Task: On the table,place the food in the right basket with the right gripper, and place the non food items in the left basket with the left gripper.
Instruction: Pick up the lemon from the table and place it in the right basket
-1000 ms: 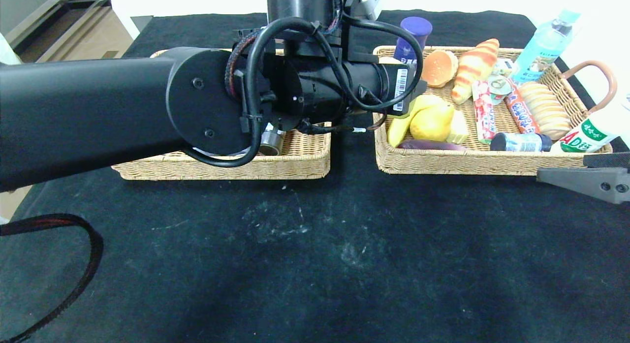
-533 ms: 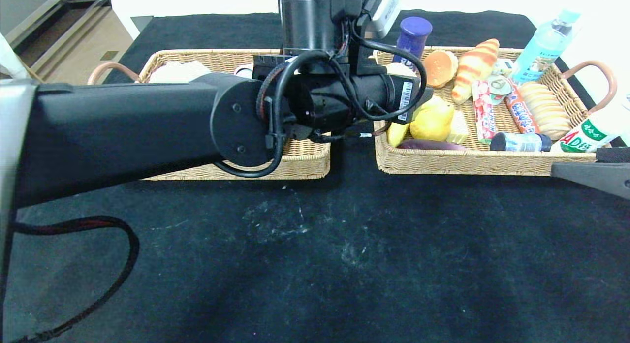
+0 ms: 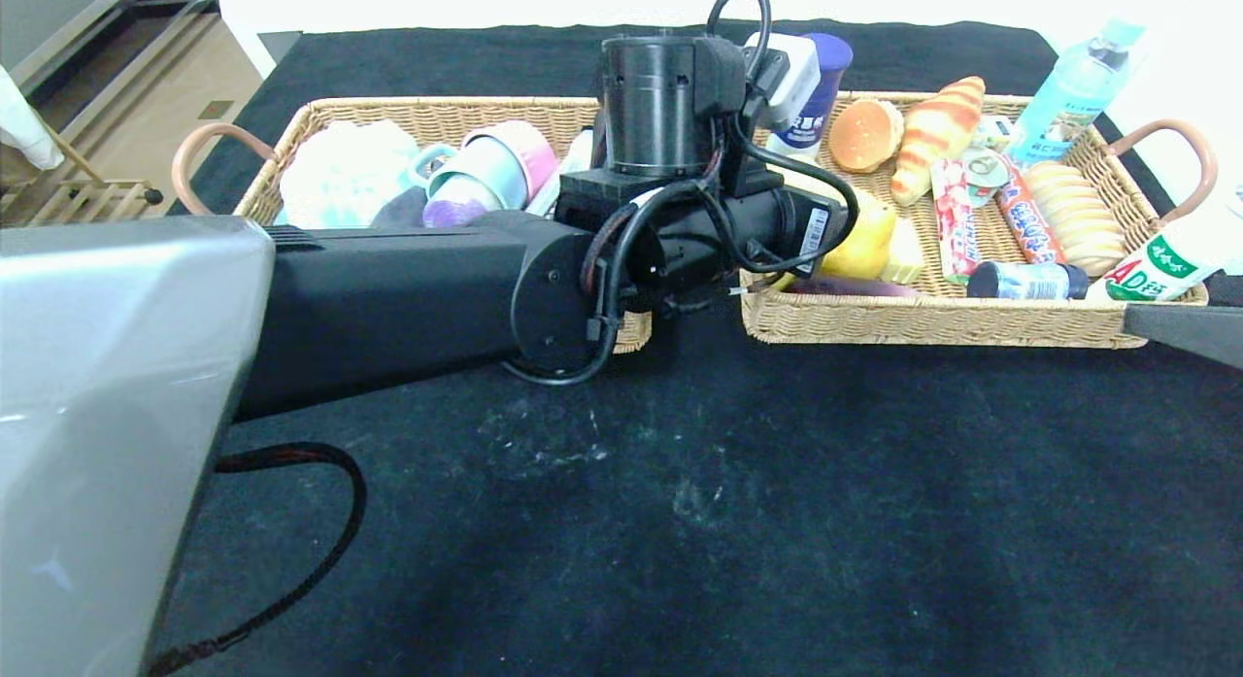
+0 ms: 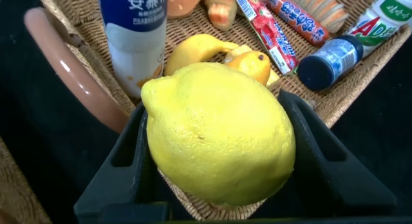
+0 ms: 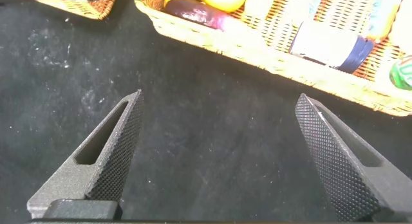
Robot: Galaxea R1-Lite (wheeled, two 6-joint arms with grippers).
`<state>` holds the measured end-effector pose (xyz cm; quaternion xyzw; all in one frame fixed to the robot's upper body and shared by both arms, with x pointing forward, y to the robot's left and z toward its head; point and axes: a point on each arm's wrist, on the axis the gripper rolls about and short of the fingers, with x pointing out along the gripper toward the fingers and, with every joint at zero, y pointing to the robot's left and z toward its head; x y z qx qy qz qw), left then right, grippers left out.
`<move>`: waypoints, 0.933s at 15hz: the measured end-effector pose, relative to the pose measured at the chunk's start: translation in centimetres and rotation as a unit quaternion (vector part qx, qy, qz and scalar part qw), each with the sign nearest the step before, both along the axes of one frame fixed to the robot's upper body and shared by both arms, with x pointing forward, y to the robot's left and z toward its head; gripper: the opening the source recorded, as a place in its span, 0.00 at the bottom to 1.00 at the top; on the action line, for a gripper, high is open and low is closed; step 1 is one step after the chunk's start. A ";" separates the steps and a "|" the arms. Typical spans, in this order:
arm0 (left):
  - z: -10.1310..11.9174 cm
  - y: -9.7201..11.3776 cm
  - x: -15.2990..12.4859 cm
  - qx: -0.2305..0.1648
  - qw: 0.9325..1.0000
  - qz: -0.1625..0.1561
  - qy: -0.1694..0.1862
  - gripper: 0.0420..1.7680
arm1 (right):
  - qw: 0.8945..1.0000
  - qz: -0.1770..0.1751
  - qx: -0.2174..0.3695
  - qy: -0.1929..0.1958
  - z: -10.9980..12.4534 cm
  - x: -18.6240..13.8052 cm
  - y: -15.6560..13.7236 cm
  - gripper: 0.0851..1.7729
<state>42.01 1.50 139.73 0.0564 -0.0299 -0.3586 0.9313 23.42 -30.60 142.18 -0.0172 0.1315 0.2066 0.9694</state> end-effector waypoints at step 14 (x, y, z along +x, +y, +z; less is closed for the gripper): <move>-0.6 -0.3 0.2 0.007 1.000 0.007 0.007 0.87 | 1.000 -0.001 0.000 -0.003 0.1 -0.2 0.0 0.96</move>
